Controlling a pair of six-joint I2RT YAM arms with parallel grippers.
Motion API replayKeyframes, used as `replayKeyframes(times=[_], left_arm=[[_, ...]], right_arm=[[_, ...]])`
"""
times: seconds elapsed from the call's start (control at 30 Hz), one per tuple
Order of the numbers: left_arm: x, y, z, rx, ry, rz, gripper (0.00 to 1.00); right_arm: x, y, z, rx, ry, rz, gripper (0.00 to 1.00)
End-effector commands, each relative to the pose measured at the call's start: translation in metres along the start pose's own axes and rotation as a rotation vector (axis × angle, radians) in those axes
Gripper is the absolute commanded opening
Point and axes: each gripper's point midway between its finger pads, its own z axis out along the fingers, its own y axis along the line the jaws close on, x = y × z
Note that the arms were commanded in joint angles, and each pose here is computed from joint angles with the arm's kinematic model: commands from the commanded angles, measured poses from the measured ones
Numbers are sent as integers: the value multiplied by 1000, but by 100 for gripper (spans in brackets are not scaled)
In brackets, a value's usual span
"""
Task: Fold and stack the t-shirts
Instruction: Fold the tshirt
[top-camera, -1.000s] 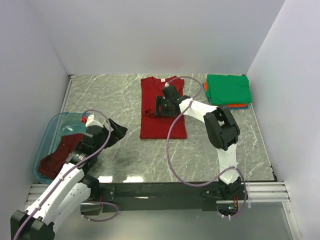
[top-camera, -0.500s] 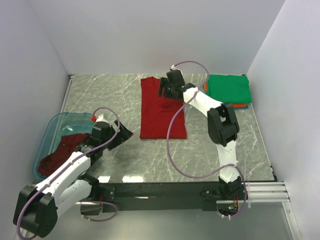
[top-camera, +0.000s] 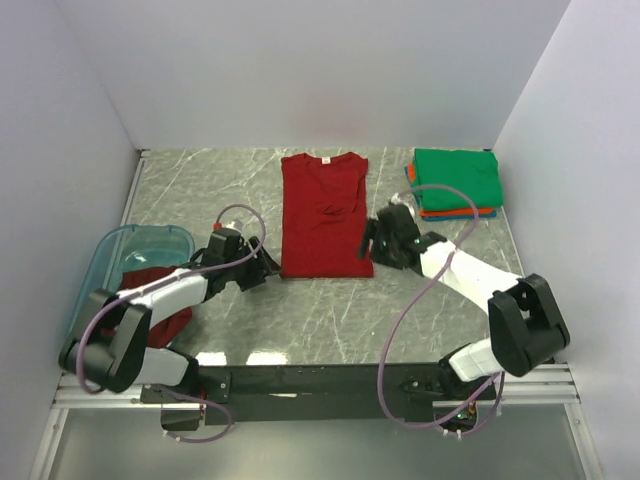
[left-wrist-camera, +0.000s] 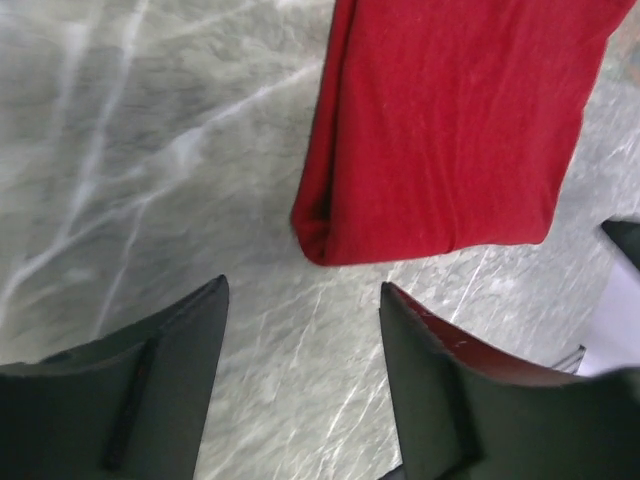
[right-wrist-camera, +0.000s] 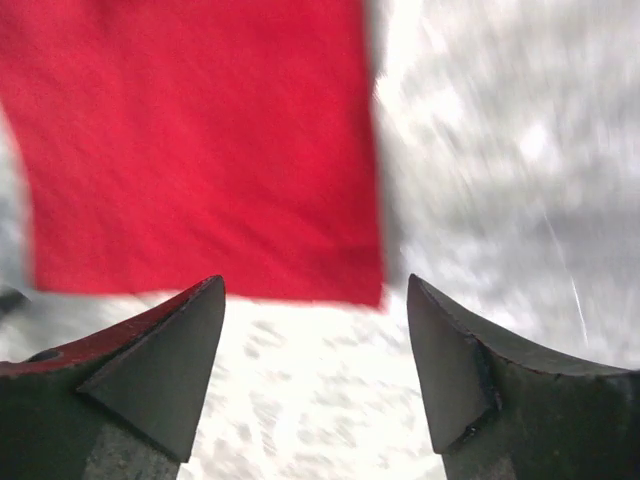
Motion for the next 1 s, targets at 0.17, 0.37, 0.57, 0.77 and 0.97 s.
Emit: replayKeyframes(times=[0.17, 0.37, 0.57, 0.77, 0.97], left_arm=[[5, -25, 23, 94, 78, 54, 49], [14, -13, 38, 58, 122, 46, 33], [10, -8, 48, 28, 118, 49, 24], [11, -7, 59, 17, 139, 54, 1], [9, -9, 50, 43, 105, 66, 1]], right_arm=[[34, -23, -6, -23, 11, 95, 77], [44, -20, 5, -49, 55, 92, 71], [43, -24, 21, -29, 78, 96, 62], [47, -22, 31, -45, 121, 97, 38], [53, -16, 28, -77, 160, 96, 12]])
